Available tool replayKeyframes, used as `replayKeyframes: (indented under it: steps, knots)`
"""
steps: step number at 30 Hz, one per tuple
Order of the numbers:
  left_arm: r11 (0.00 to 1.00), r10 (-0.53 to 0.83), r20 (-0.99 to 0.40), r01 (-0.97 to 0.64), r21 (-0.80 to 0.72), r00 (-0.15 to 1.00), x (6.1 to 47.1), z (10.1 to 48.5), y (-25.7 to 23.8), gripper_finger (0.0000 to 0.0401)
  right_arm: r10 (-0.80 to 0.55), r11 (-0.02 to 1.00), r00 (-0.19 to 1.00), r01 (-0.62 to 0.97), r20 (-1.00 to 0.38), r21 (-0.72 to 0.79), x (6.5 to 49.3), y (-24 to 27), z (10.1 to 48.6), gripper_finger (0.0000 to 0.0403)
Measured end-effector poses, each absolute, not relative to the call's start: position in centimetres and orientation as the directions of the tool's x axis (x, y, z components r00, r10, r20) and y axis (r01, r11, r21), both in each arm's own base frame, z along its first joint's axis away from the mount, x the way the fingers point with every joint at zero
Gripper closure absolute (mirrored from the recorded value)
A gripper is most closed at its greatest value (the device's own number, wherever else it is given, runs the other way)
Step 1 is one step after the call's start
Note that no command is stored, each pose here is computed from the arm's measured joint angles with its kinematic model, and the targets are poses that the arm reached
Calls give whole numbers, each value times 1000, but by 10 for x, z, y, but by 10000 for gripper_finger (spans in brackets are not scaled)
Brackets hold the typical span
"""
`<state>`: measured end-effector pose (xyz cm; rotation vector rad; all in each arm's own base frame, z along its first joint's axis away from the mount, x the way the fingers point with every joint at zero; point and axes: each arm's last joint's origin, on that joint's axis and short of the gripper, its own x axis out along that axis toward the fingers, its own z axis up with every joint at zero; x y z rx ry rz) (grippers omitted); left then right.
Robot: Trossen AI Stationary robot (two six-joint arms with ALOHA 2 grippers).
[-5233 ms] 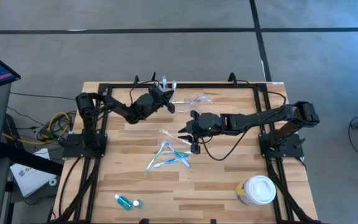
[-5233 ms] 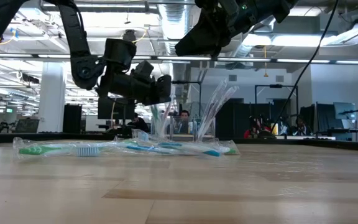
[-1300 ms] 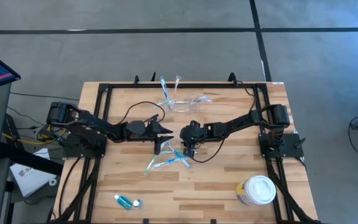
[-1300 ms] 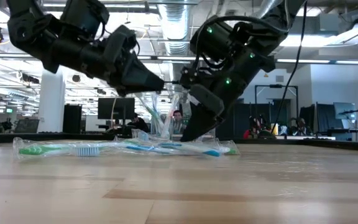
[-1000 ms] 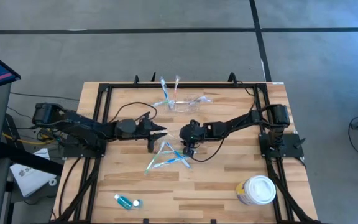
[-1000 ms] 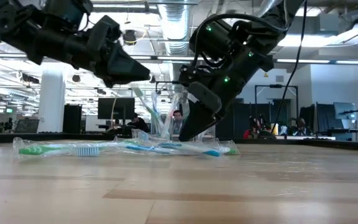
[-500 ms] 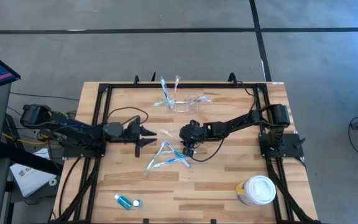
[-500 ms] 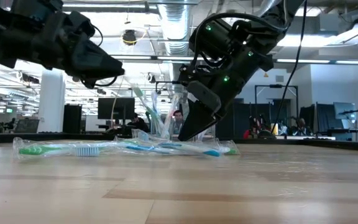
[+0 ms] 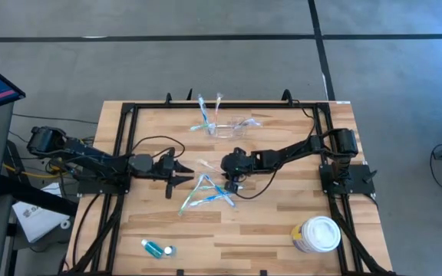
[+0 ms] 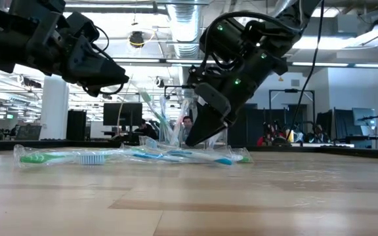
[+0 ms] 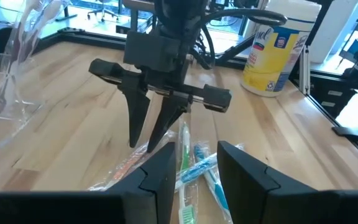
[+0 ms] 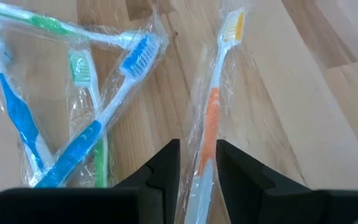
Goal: Pick & Place toothbrushing station
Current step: Put the orange toothbrush into the transparent organizer
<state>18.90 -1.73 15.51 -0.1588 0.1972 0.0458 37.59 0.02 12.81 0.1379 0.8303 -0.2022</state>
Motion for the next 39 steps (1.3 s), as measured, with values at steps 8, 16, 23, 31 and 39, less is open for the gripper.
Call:
replayKeyframes:
  steps: [8,16,23,31,39]
  knots:
    - [986,30,-197,-61,-153,980,189,155,-17,290,-124,972,641,233,-757,37,377,0,118,307]
    - [986,31,-192,-61,-154,981,189,156,-17,290,-124,972,639,232,-759,37,384,0,113,307]
    - [986,31,-191,-61,-154,981,189,156,-17,290,-127,971,627,235,-769,31,384,0,117,343]
    - [986,31,-191,-61,-154,981,189,156,-17,290,-128,971,613,236,-780,26,383,0,116,394]
    - [986,31,-191,-61,-154,981,189,156,-17,290,-125,970,610,240,-782,32,381,0,120,402]
